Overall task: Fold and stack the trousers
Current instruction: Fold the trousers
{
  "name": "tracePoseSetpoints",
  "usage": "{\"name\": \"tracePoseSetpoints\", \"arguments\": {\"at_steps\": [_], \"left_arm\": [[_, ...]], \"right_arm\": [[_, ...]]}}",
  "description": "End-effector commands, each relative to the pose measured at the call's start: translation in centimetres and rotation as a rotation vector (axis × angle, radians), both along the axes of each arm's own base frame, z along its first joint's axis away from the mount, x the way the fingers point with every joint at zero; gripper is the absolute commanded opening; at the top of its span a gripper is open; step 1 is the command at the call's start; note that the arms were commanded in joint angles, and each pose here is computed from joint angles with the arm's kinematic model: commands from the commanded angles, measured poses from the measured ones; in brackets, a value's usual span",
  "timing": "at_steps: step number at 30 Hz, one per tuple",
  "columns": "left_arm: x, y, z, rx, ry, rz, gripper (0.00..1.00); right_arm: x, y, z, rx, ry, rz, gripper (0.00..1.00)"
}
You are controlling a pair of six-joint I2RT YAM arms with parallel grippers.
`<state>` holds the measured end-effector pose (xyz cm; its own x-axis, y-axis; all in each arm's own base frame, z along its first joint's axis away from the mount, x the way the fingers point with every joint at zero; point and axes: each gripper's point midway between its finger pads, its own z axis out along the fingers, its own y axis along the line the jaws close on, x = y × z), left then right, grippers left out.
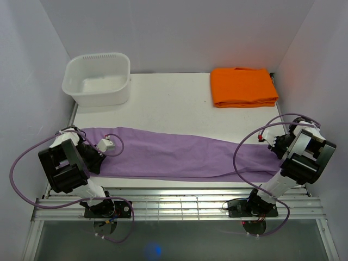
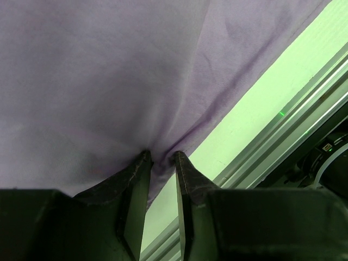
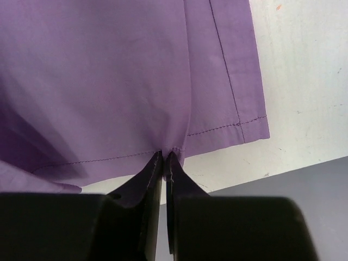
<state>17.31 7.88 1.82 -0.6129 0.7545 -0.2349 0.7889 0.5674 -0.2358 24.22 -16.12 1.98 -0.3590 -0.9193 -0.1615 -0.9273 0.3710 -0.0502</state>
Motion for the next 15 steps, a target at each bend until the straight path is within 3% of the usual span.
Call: {"name": "tracePoseSetpoints", "arguments": {"at_steps": [1,8,15], "left_arm": [[0.9,1.3,-0.8,0.058,-0.056,-0.033,0.37],[1.0,1.3,-0.9,0.056,-0.059,-0.038,0.37],[1.0,1.4,-0.9,0.059,-0.058,-0.04,0.37]], "right_arm": [[0.3,0.2,1.6,0.0,-0.022,0.015,0.08],[1.3,-0.1,4.6,-0.028,-0.079,0.046,0.08],[2.1,-0.1,4.0,-0.041,-0.071,0.057,0.08]]}}
